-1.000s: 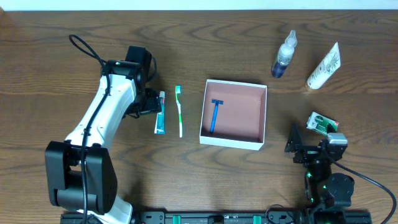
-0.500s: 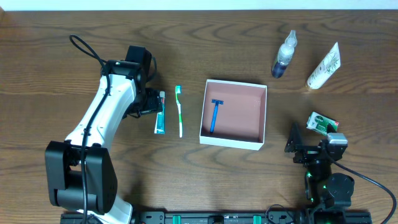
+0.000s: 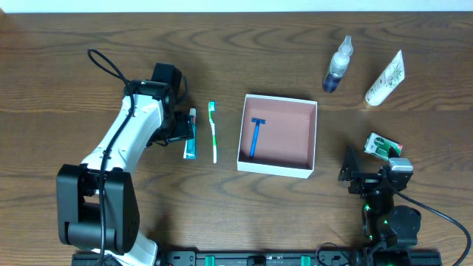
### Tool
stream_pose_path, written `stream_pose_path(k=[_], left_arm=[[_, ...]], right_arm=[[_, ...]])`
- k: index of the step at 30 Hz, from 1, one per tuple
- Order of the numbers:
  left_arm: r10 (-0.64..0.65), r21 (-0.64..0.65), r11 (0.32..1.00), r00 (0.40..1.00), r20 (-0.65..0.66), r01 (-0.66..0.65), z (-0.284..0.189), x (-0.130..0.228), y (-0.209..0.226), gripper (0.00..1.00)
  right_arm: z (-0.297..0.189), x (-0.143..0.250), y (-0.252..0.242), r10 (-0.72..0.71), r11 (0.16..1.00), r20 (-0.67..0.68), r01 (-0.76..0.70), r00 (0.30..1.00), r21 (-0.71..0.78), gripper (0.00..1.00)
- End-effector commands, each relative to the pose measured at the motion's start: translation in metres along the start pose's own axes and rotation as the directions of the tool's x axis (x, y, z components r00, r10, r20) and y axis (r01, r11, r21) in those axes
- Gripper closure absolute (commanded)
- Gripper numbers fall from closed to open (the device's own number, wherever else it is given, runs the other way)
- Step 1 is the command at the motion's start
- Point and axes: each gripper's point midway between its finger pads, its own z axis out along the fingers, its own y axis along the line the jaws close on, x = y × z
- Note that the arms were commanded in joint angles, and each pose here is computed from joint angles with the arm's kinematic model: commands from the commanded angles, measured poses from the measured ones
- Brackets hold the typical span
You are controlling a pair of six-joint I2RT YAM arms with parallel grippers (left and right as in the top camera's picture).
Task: Pack container
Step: 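Lower left gripper over the toothpaste tube and close on it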
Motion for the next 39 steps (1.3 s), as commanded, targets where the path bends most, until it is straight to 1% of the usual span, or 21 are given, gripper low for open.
stream_pose_path(k=[1,19,24,39], left_arm=[[0.003,-0.002,1.000,1.000,-0.003,-0.003,0.002,-0.001,0.001,0.12],[0.000,0.008,1.000,1.000,0.020,-0.001,0.002,-0.006,-0.002,0.12],[0.038,0.098,0.994,0.999,0.007,-0.038,0.001,-0.005,-0.018,0.12],[0.044,0.106,0.993,0.999,0.019,-0.046,0.001,-0.008,-0.019,0.12]], right_arm=[[0.000,0.000,-0.001,-0.010,1.000,0.001,0.010,1.000,0.002,0.01],[0.000,0.000,-0.001,-0.010,1.000,0.001,0.010,1.000,0.002,0.01],[0.000,0.000,-0.001,-0.010,1.000,0.001,0.010,1.000,0.002,0.01],[0.000,0.000,-0.001,-0.010,1.000,0.001,0.010,1.000,0.002,0.01]])
